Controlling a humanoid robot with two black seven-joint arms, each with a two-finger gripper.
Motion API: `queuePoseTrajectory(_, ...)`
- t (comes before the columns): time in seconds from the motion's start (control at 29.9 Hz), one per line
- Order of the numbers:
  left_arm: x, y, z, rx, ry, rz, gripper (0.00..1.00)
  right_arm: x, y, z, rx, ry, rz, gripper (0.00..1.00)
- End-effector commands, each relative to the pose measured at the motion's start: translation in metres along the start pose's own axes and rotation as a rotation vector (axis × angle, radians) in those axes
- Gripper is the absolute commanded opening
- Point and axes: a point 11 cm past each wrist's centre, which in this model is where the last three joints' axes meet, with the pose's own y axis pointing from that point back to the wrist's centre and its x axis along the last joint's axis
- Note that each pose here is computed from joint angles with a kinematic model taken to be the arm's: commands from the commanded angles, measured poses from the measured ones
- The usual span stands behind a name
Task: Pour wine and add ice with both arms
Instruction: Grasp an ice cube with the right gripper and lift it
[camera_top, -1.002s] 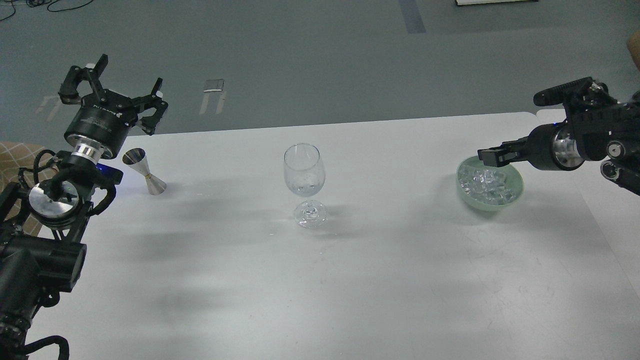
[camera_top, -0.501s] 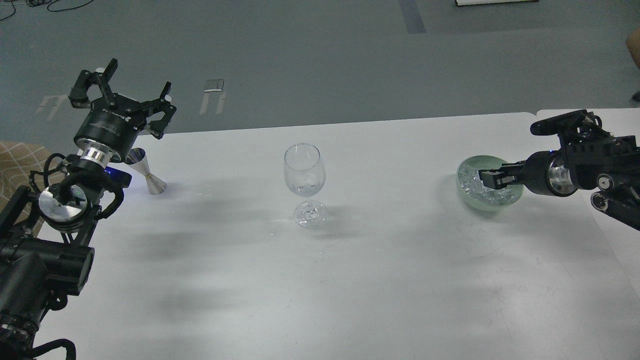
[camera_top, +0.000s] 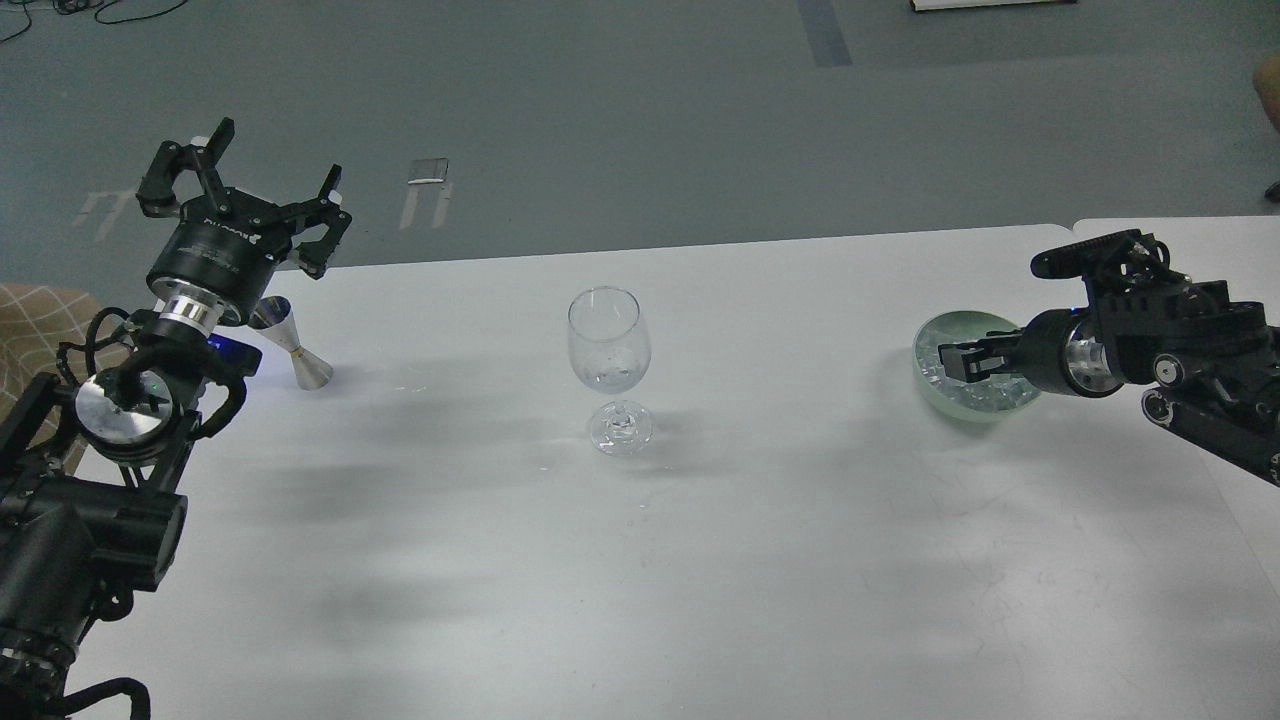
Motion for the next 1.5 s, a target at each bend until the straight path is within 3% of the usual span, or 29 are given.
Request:
queuePoseTrajectory(0.0, 0.003, 0.003, 0.000, 0.001, -0.002, 0.006, 0.98, -0.003, 0.000, 0.000, -0.002, 0.002, -0.011, 0.59)
queuePoseTrajectory(0.1, 0.005, 0.003, 0.000, 0.001, 0.000, 0.011, 0.98, -0.005, -0.001, 0.001, -0.002, 0.002, -0.015, 0.56)
queuePoseTrajectory(0.17, 0.005, 0.003, -0.001, 0.002, 0.003, 0.010, 0.98, -0.007, -0.001, 0.000, 0.000, 0.001, -0.018, 0.48)
queuePoseTrajectory(0.23, 0.005, 0.003, -0.002, 0.006, 0.002, 0.011, 0.98, -0.009, -0.002, 0.000, -0.001, 0.000, -0.028, 0.22)
queuePoseTrajectory(0.33, 0.005, 0.003, -0.004, 0.010, 0.001, 0.011, 0.98, -0.010, -0.002, 0.001, -0.004, 0.000, -0.031, 0.12)
queuePoseTrajectory(0.6, 0.006, 0.003, -0.006, 0.008, 0.011, 0.016, 0.98, -0.006, 0.000, -0.004, 0.022, -0.003, -0.024, 0.07)
queuePoseTrajectory(1.0, 0.004, 0.002, -0.003, 0.002, 0.007, 0.015, 0.98, 0.002, 0.008, -0.004, 0.036, -0.008, -0.001, 0.07)
queuePoseTrajectory(1.2, 0.004, 0.002, -0.005, 0.008, 0.008, 0.015, 0.98, 0.023, 0.030, -0.008, 0.071, -0.010, 0.067, 0.08)
queuePoseTrajectory(1.47, 0.004, 0.005, 0.001, 0.010, -0.010, 0.018, 0.98, 0.080, 0.077, -0.015, 0.134, -0.038, 0.254, 0.10)
